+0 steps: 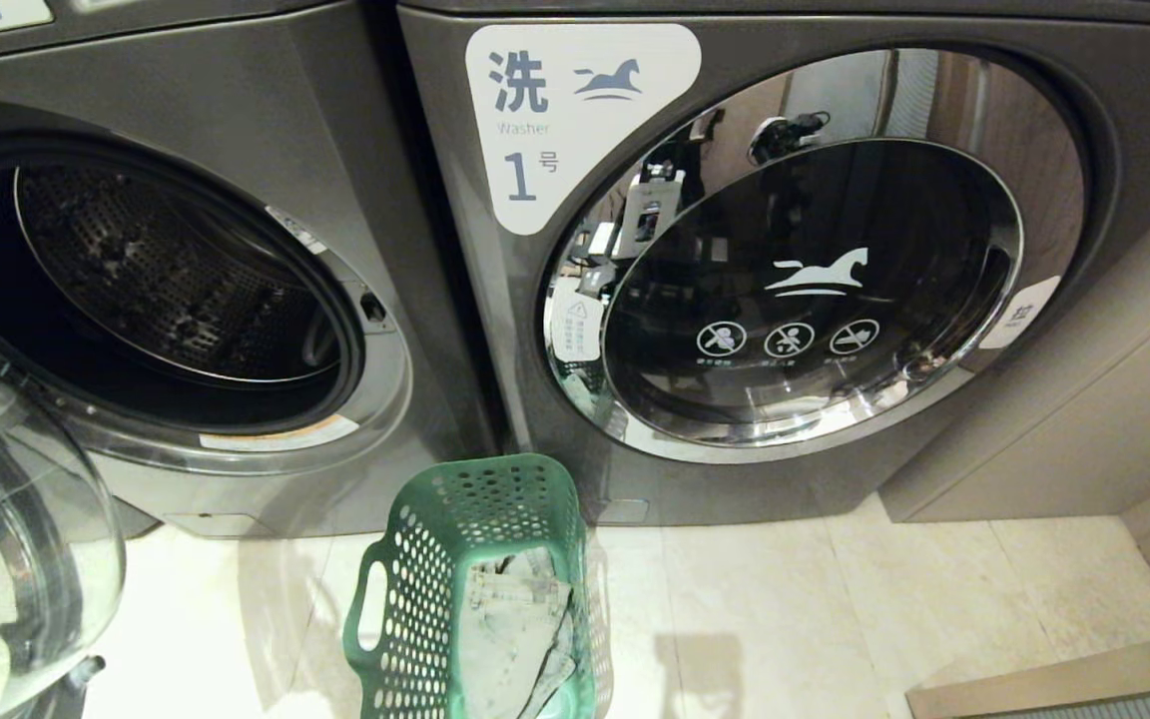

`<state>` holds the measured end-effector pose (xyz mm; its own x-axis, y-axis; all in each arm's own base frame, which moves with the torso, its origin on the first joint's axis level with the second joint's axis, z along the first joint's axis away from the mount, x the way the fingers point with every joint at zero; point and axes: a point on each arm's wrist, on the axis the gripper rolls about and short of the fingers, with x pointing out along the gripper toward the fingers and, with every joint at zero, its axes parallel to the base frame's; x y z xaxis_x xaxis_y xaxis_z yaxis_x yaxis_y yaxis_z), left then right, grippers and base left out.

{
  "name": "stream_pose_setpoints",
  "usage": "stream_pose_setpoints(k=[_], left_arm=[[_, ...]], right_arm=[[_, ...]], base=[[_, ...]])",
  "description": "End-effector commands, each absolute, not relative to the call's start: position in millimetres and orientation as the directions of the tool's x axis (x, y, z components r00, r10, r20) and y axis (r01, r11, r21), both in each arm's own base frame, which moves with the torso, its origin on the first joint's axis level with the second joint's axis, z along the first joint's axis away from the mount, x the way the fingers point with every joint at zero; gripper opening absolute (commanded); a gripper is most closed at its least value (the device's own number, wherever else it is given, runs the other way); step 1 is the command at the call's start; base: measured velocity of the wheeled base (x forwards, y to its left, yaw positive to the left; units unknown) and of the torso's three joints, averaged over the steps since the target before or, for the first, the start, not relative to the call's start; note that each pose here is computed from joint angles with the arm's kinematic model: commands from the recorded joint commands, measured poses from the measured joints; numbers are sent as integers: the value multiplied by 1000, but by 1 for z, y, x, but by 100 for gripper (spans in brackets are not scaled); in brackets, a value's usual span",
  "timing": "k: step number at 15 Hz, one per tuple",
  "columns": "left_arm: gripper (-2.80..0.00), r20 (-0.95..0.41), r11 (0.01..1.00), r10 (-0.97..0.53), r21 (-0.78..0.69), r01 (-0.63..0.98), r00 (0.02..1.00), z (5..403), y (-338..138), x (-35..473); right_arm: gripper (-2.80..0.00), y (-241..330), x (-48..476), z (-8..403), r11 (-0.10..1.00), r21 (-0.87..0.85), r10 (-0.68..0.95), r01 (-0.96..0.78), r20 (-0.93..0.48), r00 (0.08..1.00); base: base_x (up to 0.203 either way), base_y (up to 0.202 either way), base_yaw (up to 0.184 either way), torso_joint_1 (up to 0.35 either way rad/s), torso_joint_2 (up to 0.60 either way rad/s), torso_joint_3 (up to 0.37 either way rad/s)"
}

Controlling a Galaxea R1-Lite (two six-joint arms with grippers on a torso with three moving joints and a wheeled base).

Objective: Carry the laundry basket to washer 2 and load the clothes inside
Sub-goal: Open the lid of the washing machine

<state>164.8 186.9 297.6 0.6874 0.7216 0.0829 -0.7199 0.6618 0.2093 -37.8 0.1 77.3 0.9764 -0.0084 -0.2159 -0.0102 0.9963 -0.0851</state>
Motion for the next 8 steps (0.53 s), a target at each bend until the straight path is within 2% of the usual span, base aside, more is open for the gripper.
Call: stream_pose_setpoints(k=[1, 5, 8], left_arm=[[-280, 80, 652, 731, 212, -728, 678, 297, 188, 165], [-280, 76, 506, 843, 223, -833, 532, 295, 196, 163], [-280, 74, 447, 877, 234, -863, 474, 294, 215, 158]], right_arm=[[-280, 0, -38, 77, 996, -86, -9, -10, -219, 976], [-280, 0, -38, 77, 996, -86, -9, -11, -219, 976], [-280, 0, -38, 77, 996, -86, -9, -10, -219, 976]], base=[[0, 0, 0, 0, 0, 0], [0, 0, 0, 0, 0, 0], [0, 0, 0, 0, 0, 0]])
